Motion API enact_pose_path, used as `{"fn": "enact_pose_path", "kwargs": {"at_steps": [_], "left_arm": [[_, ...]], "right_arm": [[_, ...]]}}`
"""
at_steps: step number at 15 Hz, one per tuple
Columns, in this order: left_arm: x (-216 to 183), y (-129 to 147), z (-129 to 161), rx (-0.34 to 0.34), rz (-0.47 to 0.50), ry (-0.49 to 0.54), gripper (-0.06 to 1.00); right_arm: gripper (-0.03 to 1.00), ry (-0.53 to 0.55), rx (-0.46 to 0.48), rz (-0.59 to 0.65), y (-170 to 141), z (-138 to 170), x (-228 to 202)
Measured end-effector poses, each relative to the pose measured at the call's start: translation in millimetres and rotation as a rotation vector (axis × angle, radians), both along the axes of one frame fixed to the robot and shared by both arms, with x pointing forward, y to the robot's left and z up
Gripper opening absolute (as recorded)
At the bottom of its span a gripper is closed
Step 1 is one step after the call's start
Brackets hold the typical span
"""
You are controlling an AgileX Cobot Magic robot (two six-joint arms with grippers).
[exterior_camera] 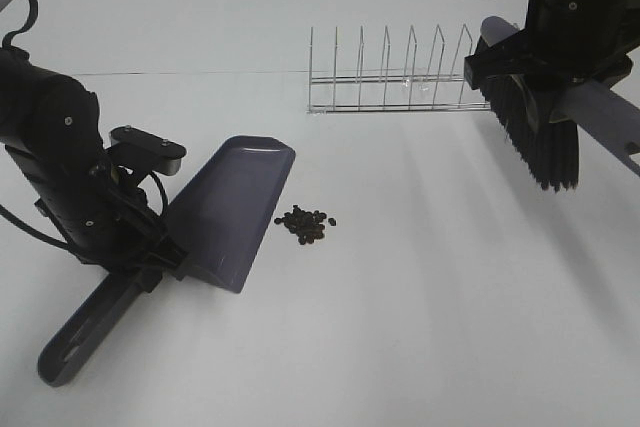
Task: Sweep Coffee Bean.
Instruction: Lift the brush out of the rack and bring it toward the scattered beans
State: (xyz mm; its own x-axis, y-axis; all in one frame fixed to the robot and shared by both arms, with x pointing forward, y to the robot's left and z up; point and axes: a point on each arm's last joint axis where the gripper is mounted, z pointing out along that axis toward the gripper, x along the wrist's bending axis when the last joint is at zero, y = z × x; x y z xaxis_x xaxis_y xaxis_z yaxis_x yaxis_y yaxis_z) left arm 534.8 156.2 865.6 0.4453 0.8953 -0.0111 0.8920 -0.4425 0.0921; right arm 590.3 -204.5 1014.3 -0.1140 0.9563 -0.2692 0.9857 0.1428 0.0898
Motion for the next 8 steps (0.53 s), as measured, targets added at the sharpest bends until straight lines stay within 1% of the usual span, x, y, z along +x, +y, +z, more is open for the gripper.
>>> {"fn": "enact_pose_path", "kwargs": {"at_steps": [2, 4, 6, 7, 8], "left_arm": [[1.7, -0.8, -1.4, 0.001, 0.000, 0.003, 0.33], [1.4, -2.5, -1.7, 0.002, -0.006, 0.002, 0.33], [1.9, -3.0, -1.3, 0.001, -0.008, -0.001, 0.33], [2.2, -3.2, -1.1, 0.000, -0.008, -0.002, 0.33], [2.4, -3.3, -1.1, -0.001, -0.008, -0.004, 0.33]], "right_arm": [[0.27, 0.016, -0.013, 0.005, 10.6, -9.7, 0.2], [0.27, 0.044, -0.038, 0.039, 35.5, -27.5, -2.9], [0.27, 0.091, -0.065, 0.055, 57.1, -52.9, -6.0], [0.27, 0.129, -0.089, 0.058, 70.0, -74.1, -8.5], [0.27, 0.143, -0.097, 0.063, 78.9, -84.9, -11.3]]}}
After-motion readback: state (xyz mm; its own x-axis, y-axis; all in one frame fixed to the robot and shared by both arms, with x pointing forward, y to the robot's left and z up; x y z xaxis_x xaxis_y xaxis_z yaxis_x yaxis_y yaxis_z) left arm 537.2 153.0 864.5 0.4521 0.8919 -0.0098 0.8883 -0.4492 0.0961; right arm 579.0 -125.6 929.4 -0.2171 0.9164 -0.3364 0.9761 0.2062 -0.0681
